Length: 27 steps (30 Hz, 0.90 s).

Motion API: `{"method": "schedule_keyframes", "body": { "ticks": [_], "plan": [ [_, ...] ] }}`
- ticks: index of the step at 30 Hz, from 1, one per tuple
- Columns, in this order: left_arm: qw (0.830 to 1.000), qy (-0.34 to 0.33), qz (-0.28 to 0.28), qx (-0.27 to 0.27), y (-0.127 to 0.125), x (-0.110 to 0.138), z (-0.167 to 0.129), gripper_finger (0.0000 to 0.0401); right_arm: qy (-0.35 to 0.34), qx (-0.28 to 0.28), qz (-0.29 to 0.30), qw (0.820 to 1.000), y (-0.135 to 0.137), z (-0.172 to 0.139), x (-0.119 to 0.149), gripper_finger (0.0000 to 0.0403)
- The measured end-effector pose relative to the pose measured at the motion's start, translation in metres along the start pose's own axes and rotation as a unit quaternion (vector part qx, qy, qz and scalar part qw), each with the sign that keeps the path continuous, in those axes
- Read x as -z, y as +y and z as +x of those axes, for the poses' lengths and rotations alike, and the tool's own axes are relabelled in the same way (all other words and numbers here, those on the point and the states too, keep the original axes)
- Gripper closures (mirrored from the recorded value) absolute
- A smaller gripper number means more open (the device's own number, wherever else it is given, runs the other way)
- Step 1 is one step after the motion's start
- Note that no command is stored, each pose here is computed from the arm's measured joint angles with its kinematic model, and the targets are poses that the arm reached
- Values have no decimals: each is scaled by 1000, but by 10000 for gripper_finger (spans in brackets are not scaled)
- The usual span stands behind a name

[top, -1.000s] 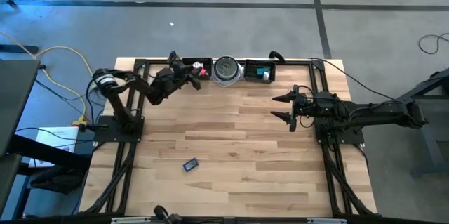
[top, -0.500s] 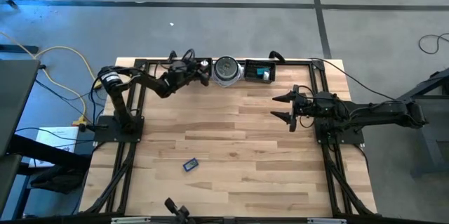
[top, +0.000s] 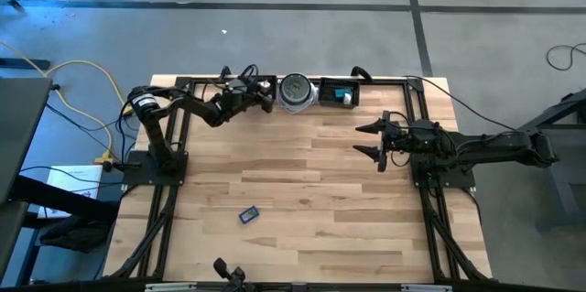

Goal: Pick & Place Office items
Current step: Put the pink charger adapter into the left black basket, then put the blue digital clock into the right black basket

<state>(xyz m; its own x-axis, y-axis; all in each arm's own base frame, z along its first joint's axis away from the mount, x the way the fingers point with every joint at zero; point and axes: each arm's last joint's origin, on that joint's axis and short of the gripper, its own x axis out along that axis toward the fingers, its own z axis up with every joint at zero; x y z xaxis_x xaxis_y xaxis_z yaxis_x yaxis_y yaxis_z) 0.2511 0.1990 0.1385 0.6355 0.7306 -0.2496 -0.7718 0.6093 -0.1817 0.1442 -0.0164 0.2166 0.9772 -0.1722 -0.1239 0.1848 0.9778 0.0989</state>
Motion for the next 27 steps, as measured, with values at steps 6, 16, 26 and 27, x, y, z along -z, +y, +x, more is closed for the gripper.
{"method": "schedule_keyframes", "body": {
  "ticks": [6, 16, 26, 27],
  "plan": [
    [1000, 0, 0, 0, 0, 0, 0, 274, 0, 0, 0, 1000, 0, 0, 0, 131],
    [1000, 2, 0, 0, 0, 0, 0, 224, 0, 0, 0, 1000, 0, 0, 0, 131],
    [1000, -14, -3, 4, -1, -3, 0, 220, 0, 0, 0, 1000, 0, 0, 0, 131],
    [1000, -20, -4, 6, -1, -5, 0, 219, 1, 0, 0, 1000, 0, 0, 0, 131]
  ]
}}
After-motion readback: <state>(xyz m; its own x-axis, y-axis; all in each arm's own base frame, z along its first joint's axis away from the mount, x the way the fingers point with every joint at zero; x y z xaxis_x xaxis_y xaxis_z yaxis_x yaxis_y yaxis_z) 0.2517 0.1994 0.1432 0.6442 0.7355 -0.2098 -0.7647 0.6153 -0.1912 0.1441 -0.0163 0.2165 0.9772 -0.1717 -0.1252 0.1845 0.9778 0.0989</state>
